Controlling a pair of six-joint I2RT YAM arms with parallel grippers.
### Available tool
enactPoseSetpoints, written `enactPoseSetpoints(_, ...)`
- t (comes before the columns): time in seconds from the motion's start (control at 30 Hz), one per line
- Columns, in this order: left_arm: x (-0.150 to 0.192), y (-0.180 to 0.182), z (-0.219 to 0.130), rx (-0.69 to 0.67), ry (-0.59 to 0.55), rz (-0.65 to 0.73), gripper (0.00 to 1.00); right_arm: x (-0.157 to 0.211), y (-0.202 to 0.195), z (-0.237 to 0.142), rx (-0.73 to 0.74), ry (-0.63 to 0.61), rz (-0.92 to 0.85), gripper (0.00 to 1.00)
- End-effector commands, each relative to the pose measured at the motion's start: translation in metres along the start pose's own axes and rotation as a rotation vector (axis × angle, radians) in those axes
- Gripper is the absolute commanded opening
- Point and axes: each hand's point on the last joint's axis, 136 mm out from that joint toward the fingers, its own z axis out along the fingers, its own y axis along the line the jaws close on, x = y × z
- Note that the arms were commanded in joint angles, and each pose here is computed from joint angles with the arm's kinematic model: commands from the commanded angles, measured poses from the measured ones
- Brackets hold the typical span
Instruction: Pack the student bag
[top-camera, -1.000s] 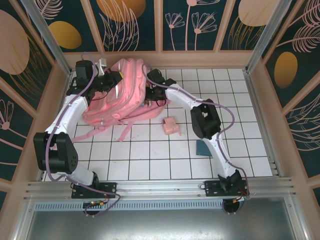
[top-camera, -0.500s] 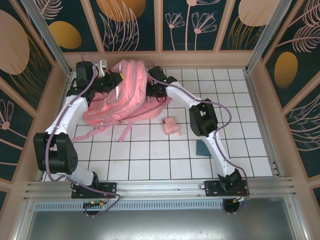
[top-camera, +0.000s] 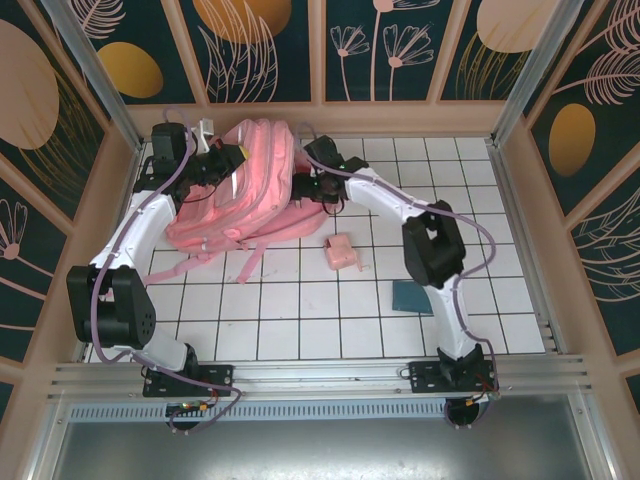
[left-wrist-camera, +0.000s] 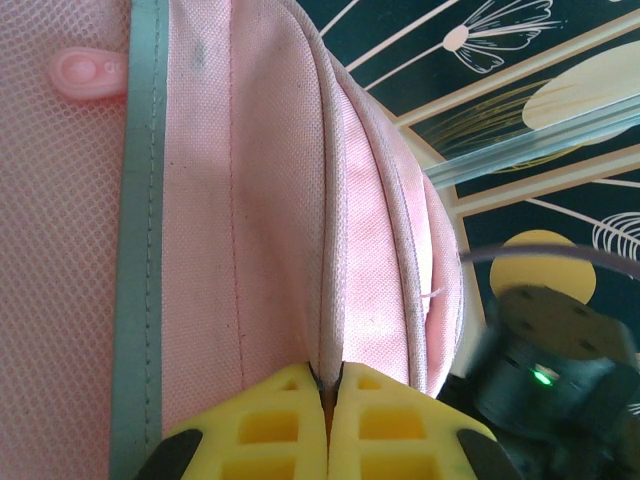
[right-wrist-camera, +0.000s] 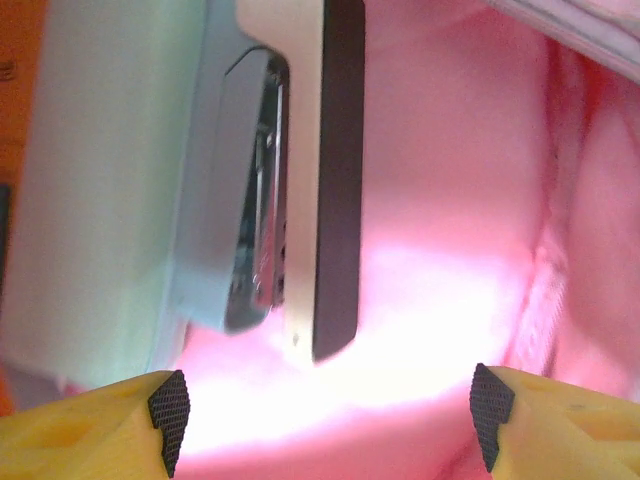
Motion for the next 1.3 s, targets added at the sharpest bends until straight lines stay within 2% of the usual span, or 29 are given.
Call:
enactPoseSetpoints(0.0, -0.014, -0.036, -0.009, 0.099, -0.044, 0.114, 0.00, 0.007, -0.003, -0.028, 0.010, -0.038, 0.010, 0.77)
enactPoseSetpoints(0.1, -0.015, -0.037, -0.009, 0.102, -0.042, 0.118, 0.00, 0.032, -0.017, -0.043, 0.036, -0.021, 0.010, 0.77)
enactPoseSetpoints(0.37, -0.014, -0.037, -0.008, 0.106, -0.036, 0.118, 0.00, 0.105, -0.052, -0.063, 0.087, 0.053, -0.025, 0.90)
enactPoseSetpoints(0.67, -0.012, -0.036, -0.008, 0.108, -0.029, 0.111, 0.00, 0.154, -0.069, -0.050, 0.156, 0.145, -0.105, 0.92)
enactPoseSetpoints(0.9, -0.011, -0.034, -0.008, 0.100, -0.028, 0.109, 0.00, 0.155, -0.068, -0.036, 0.212, 0.149, -0.172, 0.91)
enactPoseSetpoints(1.27, -0.011, -0.035, -0.009, 0.102, -0.030, 0.112, 0.00, 0.134, -0.069, -0.032, 0.287, 0.112, -0.209, 0.91)
